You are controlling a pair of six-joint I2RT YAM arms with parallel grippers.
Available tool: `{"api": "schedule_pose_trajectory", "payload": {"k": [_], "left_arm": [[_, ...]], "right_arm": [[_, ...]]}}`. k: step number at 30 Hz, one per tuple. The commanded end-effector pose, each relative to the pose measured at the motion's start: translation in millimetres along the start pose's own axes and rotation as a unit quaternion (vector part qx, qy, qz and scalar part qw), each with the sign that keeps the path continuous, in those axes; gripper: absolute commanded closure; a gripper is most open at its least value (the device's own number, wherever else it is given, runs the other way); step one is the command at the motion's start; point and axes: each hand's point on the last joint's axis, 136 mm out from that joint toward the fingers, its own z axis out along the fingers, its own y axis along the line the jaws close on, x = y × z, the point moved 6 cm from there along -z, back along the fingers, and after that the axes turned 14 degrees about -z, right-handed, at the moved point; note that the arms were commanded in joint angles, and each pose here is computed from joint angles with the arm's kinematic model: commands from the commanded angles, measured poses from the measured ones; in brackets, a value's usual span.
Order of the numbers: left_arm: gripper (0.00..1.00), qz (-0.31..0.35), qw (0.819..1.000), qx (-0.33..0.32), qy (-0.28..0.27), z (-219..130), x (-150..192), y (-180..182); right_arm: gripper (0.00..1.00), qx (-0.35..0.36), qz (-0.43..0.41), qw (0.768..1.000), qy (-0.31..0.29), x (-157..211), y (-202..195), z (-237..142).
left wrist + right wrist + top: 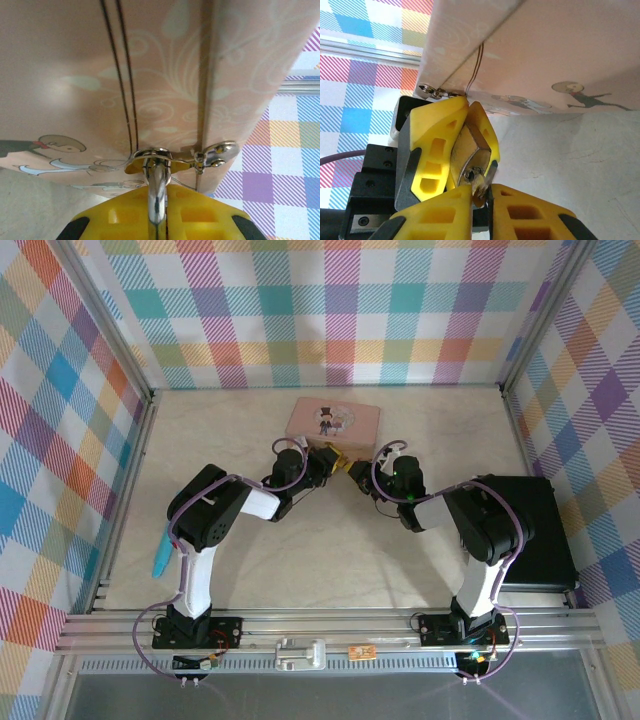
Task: Unlock the padlock with the key
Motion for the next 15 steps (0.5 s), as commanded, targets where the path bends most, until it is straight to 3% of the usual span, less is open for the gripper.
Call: {"api": "schedule_pose_trajectory", "payload": {"k": [1, 15], "left_arm": [[1.0, 0.007, 0.999, 0.045, 0.022, -2, 9, -16], [1.0, 0.0, 0.997, 0.059, 0.055, -8, 16, -7]], "right_arm": [[0.89, -0.014, -0.008, 1.0, -0.021, -11, 7, 2], [0.9, -0.035, 0.022, 0.999, -0.014, -19, 20, 9]]}}
